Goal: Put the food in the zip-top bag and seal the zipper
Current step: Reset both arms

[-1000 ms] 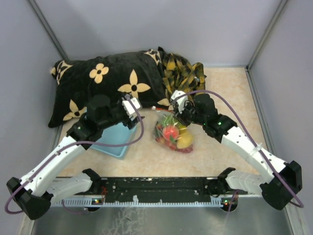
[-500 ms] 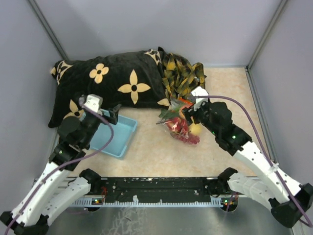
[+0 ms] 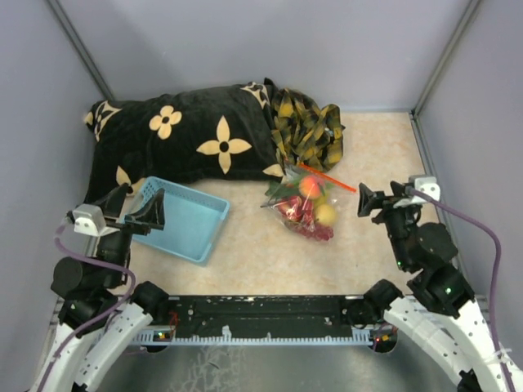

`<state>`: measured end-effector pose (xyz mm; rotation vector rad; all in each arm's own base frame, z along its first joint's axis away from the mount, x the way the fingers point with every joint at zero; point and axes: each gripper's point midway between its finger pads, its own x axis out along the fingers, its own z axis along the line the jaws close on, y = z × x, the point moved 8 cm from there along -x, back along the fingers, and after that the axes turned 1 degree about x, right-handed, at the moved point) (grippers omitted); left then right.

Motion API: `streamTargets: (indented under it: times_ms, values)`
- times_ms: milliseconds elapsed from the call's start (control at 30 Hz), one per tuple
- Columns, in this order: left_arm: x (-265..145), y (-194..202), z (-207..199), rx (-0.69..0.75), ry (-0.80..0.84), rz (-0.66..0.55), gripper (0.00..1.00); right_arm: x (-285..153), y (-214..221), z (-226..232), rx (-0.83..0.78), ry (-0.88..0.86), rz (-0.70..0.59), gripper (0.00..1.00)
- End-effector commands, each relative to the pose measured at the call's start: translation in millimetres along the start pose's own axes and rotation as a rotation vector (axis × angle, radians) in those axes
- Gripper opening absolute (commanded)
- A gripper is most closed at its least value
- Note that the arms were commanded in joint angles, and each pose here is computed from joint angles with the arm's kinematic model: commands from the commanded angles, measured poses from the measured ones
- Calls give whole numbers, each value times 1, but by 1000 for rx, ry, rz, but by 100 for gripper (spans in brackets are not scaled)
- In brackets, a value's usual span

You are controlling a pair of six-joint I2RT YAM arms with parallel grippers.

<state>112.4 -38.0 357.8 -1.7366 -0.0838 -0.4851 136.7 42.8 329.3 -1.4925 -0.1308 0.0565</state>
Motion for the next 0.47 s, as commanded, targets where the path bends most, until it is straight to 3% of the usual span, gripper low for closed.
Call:
streamTargets:
  times_ms: [0, 433]
  values:
    - [-6, 15, 6, -59, -61, -21, 100, -18, 2, -16, 78, 69, -70, 74]
    - [-2, 32, 10, 3, -90, 42, 100, -27, 10, -25, 104, 114, -104, 75]
